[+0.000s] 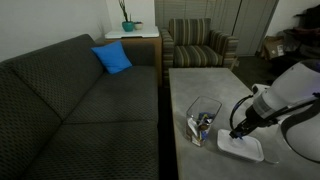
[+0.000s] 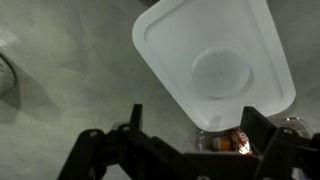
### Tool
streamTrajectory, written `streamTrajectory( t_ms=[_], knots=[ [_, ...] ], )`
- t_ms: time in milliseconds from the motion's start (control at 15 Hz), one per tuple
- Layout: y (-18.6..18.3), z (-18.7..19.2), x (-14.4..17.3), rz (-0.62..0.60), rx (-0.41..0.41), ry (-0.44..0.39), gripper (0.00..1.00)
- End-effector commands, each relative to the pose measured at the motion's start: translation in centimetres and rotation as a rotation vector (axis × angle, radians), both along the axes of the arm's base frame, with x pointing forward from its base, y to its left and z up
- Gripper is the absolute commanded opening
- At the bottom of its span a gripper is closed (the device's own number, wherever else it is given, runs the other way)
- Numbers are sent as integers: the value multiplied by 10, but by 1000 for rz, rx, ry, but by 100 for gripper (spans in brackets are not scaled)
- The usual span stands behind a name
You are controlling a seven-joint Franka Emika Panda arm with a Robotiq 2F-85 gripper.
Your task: Place the lid on the container then push the button
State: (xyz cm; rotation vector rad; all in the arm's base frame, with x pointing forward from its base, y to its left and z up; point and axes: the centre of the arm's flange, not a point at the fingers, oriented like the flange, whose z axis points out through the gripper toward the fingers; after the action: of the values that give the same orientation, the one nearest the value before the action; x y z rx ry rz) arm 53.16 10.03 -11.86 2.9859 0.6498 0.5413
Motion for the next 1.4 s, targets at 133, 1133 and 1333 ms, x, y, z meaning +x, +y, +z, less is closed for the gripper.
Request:
streamTrajectory(
  t_ms=[133,1133,1333],
  knots=[
    [10,-26,18,14,79,7,100],
    [5,-6,17,-143,100,216,100],
    [6,12,13,-139,103,218,100]
  ],
)
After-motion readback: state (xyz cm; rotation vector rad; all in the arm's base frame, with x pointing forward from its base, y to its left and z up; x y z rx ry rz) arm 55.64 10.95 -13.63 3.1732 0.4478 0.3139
